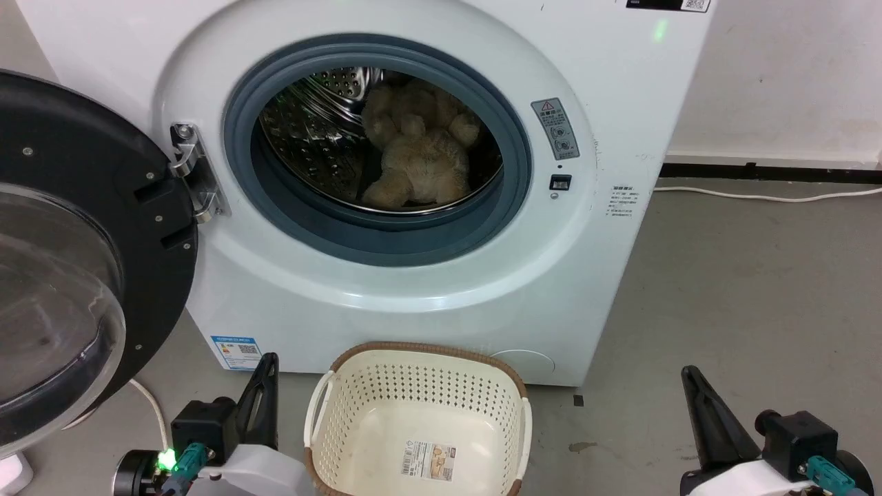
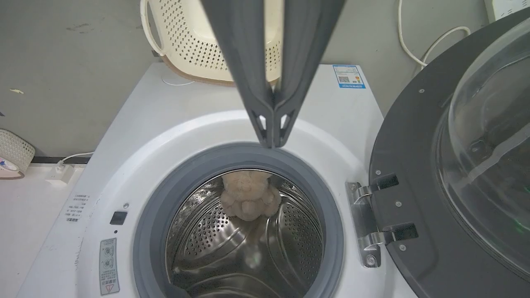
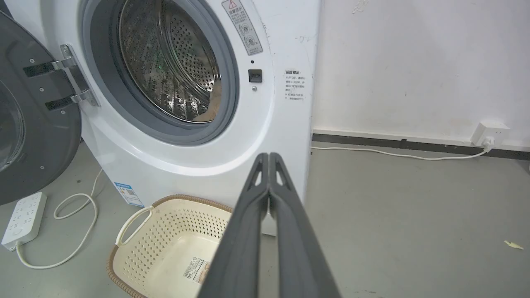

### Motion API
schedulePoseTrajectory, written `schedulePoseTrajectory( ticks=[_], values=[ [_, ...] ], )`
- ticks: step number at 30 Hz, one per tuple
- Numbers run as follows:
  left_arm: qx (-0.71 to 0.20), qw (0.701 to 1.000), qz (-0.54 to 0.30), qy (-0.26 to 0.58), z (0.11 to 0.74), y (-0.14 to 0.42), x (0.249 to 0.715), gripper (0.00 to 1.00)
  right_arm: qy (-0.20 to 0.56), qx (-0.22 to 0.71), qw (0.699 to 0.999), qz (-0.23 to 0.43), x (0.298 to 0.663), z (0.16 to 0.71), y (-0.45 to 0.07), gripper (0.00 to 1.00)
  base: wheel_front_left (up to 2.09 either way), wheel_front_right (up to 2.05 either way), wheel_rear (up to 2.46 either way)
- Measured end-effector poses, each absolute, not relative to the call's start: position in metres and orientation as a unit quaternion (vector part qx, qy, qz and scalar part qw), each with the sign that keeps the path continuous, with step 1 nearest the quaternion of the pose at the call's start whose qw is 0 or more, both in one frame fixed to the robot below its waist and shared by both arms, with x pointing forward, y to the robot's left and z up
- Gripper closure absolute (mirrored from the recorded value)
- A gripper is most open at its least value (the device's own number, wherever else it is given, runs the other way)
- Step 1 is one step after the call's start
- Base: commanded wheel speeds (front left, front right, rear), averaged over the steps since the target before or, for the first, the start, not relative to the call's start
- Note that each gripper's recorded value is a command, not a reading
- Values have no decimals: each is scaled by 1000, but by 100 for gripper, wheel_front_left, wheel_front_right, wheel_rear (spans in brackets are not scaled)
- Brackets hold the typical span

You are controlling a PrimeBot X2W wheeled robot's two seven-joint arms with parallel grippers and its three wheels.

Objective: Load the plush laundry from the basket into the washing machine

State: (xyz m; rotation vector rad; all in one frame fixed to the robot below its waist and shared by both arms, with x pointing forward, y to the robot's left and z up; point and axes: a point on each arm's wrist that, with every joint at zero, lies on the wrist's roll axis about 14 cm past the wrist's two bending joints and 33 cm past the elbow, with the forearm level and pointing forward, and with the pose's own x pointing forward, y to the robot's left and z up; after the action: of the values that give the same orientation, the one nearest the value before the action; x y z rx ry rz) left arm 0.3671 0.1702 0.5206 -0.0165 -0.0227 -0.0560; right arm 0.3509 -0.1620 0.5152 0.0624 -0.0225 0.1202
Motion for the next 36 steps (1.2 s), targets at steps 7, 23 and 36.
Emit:
schedulePoseTrajectory(
  ticks=[7, 23, 36],
  values=[
    [-5, 1000, -24, -10, 522, 170, 368, 100, -5, 23, 998, 61, 352, 514, -162, 100, 0, 0, 0],
    [8, 1000, -15, -5, 524, 173, 370, 100, 4, 4, 998, 64, 359, 516, -160, 100, 0, 0, 0],
    [17, 1000, -6, 1, 524, 176, 371, 100, 8, -12, 998, 66, 365, 519, -159, 100, 0, 0, 0]
  ],
)
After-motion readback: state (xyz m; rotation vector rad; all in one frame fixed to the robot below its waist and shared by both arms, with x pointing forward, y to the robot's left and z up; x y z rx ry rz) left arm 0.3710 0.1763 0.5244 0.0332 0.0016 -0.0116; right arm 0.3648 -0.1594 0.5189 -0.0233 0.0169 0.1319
